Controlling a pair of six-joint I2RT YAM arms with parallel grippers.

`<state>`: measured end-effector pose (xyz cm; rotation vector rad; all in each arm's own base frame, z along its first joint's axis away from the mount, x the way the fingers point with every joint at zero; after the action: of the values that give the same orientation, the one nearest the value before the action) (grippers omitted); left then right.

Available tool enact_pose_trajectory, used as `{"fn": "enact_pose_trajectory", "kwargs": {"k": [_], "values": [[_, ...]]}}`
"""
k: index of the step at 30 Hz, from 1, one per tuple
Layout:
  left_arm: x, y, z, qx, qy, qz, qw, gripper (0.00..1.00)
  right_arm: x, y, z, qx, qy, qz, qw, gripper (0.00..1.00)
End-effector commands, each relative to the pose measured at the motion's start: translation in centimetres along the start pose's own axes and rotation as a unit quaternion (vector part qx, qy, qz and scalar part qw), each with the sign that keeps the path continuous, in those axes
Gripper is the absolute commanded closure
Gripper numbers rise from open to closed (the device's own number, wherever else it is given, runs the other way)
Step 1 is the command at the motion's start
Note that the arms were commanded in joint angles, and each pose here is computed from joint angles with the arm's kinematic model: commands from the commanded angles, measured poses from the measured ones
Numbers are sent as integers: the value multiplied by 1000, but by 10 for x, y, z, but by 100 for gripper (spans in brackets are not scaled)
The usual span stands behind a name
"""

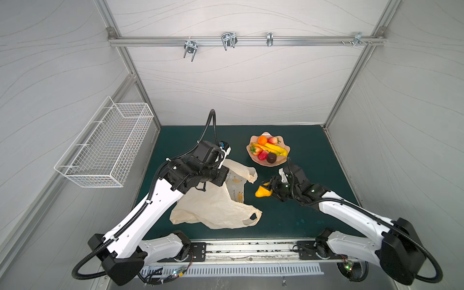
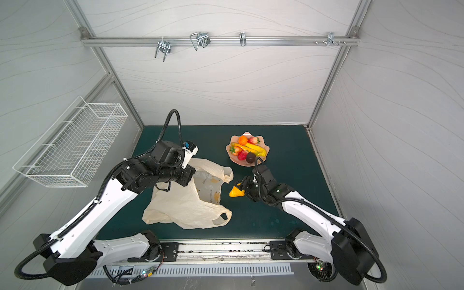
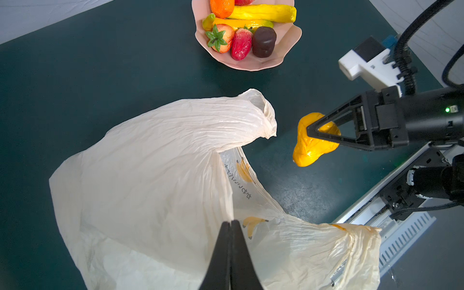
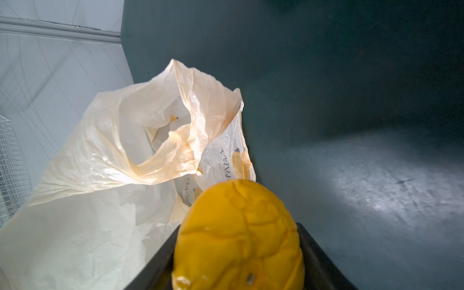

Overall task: Place the fruits into the plastic bag
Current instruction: 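Carry the yellow lemon with the right gripper toward the bag opening, then push the lemon into the bag opening held by the left gripper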

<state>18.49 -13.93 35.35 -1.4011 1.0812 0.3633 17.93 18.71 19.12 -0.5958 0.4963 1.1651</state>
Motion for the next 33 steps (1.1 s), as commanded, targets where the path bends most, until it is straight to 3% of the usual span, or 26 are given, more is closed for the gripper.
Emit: {"fn": "enact_pose_trajectory", "kwargs": {"k": [1,22,33], "values": [[-6,-6,-2,-6,14,-24,1000,100,10,4,18,18,-45,9,999,53],[-5,-8,-1,-21,12,-33,999,100,67,36,82,61,-103,130,984,57],[-8,-10,-2,-31,21,-42,998,100,129,47,104,81,-116,178,974,58]]}}
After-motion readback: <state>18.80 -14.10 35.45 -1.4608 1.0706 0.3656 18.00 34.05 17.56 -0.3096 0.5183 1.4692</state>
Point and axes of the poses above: each gripper's point midway between its finger pads, its own x axis out along the fingers, its own z axis along the line the jaws close on, y = z × x, the point moved 10 cm from there along -x, back along the fingers, and after that the axes turned 9 degrees about -x, right-handed, at the moved point
